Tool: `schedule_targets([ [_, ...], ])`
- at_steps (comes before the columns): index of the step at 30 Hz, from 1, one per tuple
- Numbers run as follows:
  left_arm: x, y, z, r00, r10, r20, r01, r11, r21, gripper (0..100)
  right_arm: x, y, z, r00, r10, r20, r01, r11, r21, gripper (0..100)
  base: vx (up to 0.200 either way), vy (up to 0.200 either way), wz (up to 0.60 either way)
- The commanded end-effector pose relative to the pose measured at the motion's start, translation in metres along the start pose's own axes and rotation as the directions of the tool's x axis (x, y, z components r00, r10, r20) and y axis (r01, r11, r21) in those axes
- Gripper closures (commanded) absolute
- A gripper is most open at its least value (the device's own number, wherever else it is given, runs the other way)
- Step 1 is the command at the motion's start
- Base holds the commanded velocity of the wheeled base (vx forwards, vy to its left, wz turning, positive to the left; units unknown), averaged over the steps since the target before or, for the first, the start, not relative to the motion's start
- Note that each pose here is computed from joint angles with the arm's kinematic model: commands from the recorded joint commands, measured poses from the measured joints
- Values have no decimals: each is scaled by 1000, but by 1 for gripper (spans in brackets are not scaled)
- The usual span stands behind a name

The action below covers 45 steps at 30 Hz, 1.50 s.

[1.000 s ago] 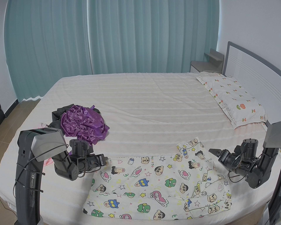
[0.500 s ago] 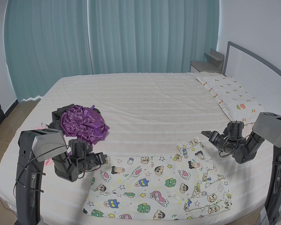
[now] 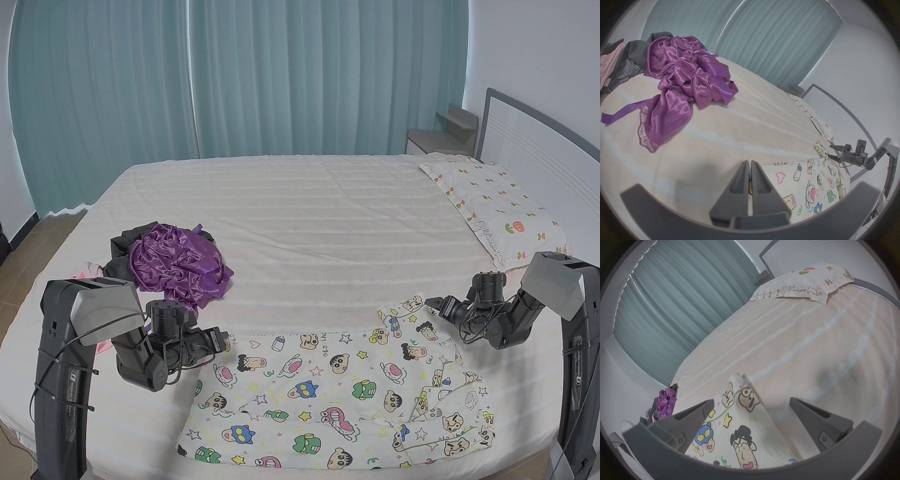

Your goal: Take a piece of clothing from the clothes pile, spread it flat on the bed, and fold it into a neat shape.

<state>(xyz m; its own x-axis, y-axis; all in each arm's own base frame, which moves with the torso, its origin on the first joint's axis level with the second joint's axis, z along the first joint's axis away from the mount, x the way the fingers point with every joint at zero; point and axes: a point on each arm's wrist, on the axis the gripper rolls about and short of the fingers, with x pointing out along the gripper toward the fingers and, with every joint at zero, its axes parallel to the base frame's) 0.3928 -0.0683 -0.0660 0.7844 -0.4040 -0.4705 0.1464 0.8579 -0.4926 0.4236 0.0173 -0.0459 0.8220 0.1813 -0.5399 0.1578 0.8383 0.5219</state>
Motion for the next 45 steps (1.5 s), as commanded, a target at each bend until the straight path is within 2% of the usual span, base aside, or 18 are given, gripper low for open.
schedule_targets([
  [1,0,0,0,1000,-1,1,1,1000,0,100,4,2,-9,1000,9,-26,-9,1000,-12,0,0,0,0],
  [5,0,0,0,1000,-1,1,1,1000,0,100,8,1,-14,998,26,-52,-28,999,-42,0,0,0,0],
  [6,0,0,0,1000,-1,1,1,1000,0,100,9,0,-16,998,26,-59,-29,998,-48,100,0,0,0],
  [13,0,0,0,1000,-1,1,1,1000,0,100,14,0,-20,997,30,-66,-33,998,-54,100,0,0,0],
  [25,1,-1,2,1000,-2,8,2,1000,5,100,7,-6,-13,999,45,-17,-46,998,-37,100,0,0,0],
  [32,3,-2,6,996,61,62,-62,998,12,100,-11,-3,-13,988,154,-4,-154,987,-51,100,0,0,0],
  [35,3,-3,8,994,65,89,-67,998,16,100,-14,-3,-13,985,171,17,-170,984,-59,100,0,0,0],
  [37,3,-10,12,989,57,138,-62,998,33,100,-20,-3,-15,980,192,46,-189,980,-70,100,0,0,0],
  [45,-5,-37,21,979,38,202,-52,997,64,100,-38,-2,-9,966,236,106,-227,970,-91,100,0,0,0],
])
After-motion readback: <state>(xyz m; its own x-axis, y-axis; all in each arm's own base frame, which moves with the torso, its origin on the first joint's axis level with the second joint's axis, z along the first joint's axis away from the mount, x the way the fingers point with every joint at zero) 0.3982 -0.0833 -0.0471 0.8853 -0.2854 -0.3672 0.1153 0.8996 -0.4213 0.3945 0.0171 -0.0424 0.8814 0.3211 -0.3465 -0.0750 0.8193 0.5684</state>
